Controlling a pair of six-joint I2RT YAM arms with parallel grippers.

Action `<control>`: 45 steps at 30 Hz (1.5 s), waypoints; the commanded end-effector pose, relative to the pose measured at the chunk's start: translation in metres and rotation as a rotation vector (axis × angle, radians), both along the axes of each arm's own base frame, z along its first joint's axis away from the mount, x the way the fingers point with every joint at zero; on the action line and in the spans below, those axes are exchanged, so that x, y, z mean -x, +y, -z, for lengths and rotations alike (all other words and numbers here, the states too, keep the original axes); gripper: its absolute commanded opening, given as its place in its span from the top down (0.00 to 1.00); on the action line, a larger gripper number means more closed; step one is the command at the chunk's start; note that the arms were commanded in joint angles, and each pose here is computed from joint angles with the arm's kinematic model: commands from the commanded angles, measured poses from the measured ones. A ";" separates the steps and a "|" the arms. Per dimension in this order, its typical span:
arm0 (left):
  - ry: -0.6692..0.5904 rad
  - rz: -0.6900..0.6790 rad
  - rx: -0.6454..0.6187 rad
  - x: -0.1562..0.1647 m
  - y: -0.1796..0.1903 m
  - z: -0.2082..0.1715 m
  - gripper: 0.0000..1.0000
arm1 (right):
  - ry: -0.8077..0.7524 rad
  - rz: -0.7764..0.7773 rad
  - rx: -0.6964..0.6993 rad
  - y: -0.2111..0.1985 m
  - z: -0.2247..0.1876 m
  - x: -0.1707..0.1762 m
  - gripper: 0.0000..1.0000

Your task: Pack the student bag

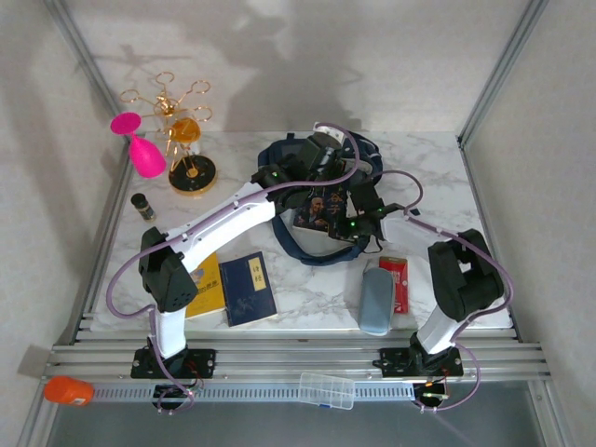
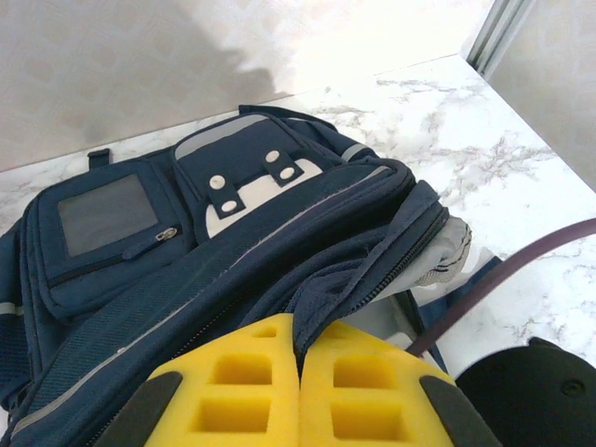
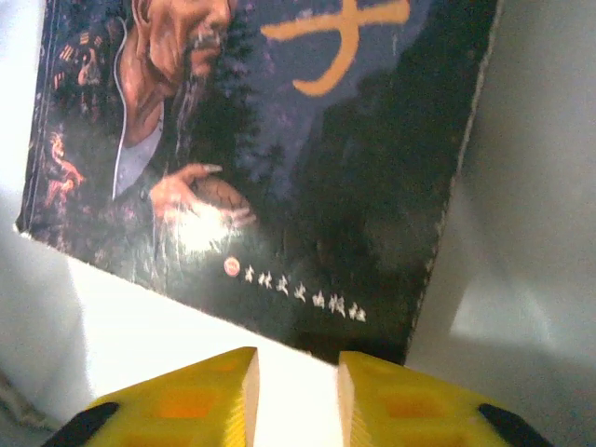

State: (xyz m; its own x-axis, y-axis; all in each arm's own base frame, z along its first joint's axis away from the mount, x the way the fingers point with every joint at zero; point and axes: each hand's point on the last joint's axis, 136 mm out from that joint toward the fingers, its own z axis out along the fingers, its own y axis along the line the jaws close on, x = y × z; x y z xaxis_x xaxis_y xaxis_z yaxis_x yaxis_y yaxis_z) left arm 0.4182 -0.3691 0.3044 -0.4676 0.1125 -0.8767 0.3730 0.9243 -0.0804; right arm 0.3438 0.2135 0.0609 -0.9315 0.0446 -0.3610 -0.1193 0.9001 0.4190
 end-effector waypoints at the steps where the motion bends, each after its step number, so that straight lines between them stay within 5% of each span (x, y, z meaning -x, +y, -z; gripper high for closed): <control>1: -0.120 -0.017 0.137 -0.002 0.004 -0.068 1.00 | -0.094 0.075 0.042 -0.005 0.003 -0.034 0.82; 13: -0.121 -0.031 0.044 0.000 0.017 -0.060 1.00 | -0.347 0.158 0.122 -0.018 -0.022 -0.110 0.85; 23: -0.093 -0.046 0.031 0.000 0.021 -0.044 1.00 | -0.370 -0.009 -0.042 -0.008 -0.066 -0.040 0.65; 32: 0.147 -0.070 0.016 0.024 0.032 0.053 1.00 | -0.385 0.096 -0.009 -0.051 -0.121 0.013 0.56; 34: 0.219 -0.031 0.059 0.038 0.027 0.074 0.89 | -0.390 0.113 -0.020 -0.057 -0.132 0.021 0.55; 37: 0.277 -0.022 0.133 0.058 0.030 0.091 0.86 | -0.383 0.048 -0.111 -0.043 -0.149 0.032 0.53; 41: 0.303 0.023 0.282 0.087 0.038 0.083 0.55 | -0.334 -0.022 -0.165 -0.026 -0.156 0.040 0.51; 45: 0.293 -0.114 0.353 0.103 0.087 0.075 0.43 | -0.277 -0.123 -0.171 0.003 -0.145 0.050 0.48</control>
